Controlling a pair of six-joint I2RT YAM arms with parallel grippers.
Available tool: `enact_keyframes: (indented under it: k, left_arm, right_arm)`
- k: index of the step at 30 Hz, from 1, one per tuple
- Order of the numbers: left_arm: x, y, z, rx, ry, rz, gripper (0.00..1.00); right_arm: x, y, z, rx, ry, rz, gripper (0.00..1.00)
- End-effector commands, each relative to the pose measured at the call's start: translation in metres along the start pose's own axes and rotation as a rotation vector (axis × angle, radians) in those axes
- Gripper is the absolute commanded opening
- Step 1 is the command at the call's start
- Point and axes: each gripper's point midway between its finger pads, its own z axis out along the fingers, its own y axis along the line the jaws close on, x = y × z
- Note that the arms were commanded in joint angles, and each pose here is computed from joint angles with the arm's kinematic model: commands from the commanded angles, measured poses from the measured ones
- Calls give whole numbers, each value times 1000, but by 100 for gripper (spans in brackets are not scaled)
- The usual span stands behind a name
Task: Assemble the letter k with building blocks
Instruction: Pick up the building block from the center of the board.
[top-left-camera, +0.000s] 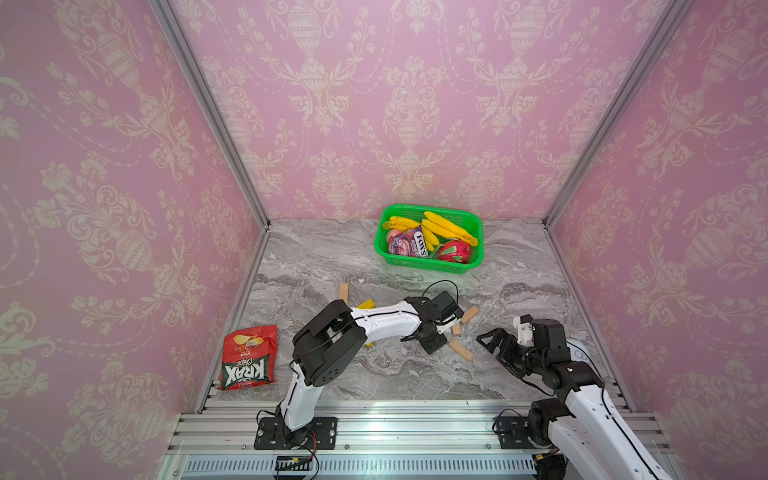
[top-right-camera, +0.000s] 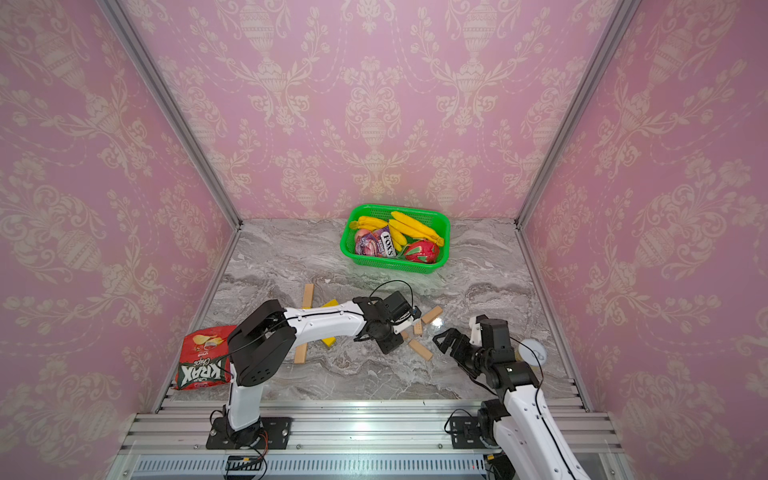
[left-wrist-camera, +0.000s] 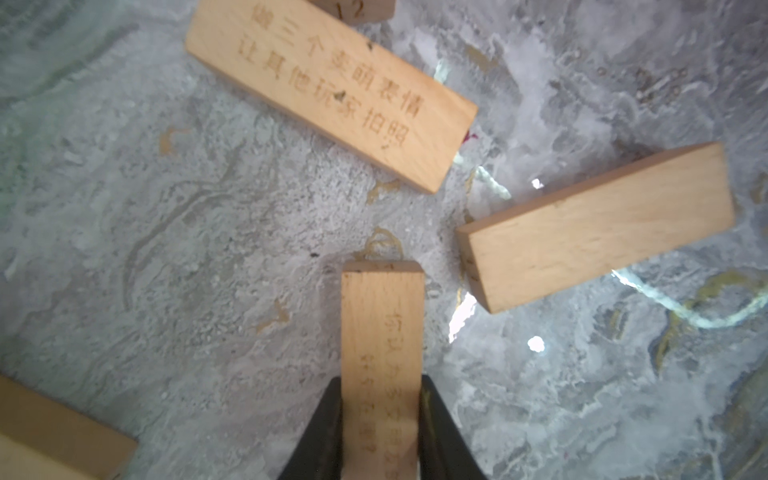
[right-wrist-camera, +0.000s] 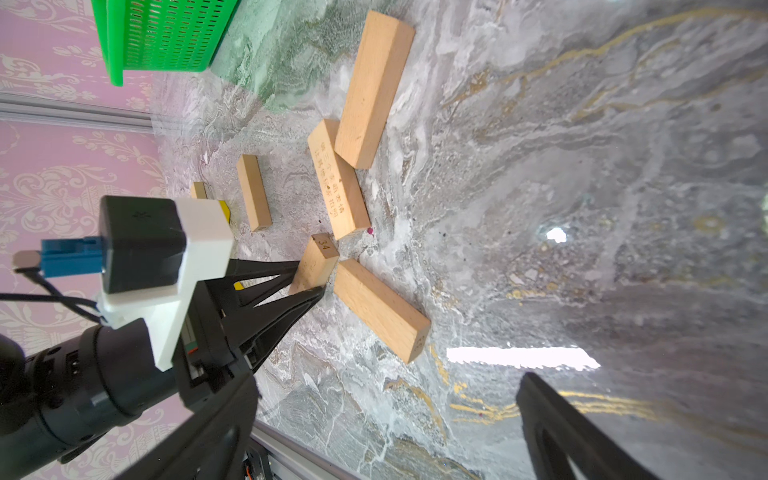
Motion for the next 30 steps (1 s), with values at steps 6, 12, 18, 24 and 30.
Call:
enact_keyframes:
  k: [6, 12, 18, 24, 30]
  left_arm:
    - [-11, 15, -25, -18, -83, -122, 25]
    - [-9, 32, -31, -72, -97, -227, 25]
    - [-10, 45, -40, -108, -121, -326, 25]
    - [-6, 58, -51, -149, -119, -411, 24]
    - [5, 69, -58, -181, -104, -497, 24]
  right_arm:
    - [-10, 16, -7, -27, -15, -14, 100]
    - [-10, 16, -3, -37, -10, -13, 100]
    - [-12, 20, -2, -52, 2, -23, 100]
    - [-15, 28, 1, -86, 8, -31, 100]
    - [-16, 35, 6, -96, 34, -55, 100]
